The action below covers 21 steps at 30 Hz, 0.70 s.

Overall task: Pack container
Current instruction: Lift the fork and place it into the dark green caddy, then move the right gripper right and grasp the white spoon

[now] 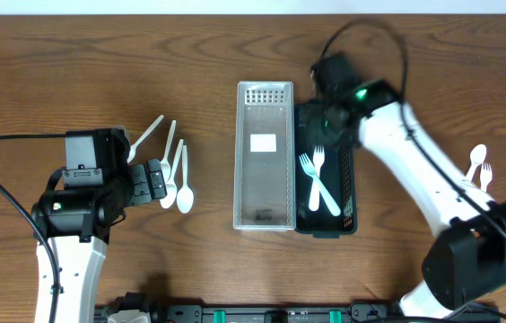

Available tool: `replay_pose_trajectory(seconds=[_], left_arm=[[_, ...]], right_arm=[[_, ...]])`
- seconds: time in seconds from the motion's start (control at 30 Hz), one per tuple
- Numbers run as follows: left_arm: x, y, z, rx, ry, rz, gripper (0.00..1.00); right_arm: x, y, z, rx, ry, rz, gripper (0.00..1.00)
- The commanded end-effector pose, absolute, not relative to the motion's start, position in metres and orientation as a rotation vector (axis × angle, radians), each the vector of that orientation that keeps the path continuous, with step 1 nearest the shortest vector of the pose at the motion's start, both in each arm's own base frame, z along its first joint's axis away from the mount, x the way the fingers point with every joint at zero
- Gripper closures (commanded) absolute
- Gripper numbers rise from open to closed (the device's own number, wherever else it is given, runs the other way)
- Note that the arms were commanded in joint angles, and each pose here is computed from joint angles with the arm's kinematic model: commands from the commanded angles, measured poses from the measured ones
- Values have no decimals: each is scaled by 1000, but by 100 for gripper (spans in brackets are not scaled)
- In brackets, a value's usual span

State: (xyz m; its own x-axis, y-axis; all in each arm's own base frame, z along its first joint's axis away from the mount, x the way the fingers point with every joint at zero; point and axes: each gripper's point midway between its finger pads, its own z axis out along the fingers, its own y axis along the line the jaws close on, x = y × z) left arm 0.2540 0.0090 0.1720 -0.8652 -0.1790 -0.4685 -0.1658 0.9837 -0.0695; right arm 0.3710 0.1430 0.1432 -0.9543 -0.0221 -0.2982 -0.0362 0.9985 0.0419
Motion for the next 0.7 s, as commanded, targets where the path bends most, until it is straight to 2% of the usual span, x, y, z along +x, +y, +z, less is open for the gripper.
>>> replay_pose_trajectory(seconds=[0.0, 0.1, 0.23, 0.4, 0.67], left_arm=[[257, 8, 178, -251, 2624, -52, 3], [256, 8, 177, -252, 2627, -52, 3], [256, 8, 177, -252, 2628, -51, 3], [256, 8, 176, -252, 2631, -51, 3], [257, 8, 172, -254, 2647, -50, 3]], right_arm=[[405, 77, 211, 202, 2655, -84, 42], [408, 20, 233, 384, 2620, -127, 34], [391, -53, 221, 636, 2652, -199, 23], [357, -113, 176, 901, 2727, -223, 21], [311, -152, 86, 1118, 2781, -210, 13]])
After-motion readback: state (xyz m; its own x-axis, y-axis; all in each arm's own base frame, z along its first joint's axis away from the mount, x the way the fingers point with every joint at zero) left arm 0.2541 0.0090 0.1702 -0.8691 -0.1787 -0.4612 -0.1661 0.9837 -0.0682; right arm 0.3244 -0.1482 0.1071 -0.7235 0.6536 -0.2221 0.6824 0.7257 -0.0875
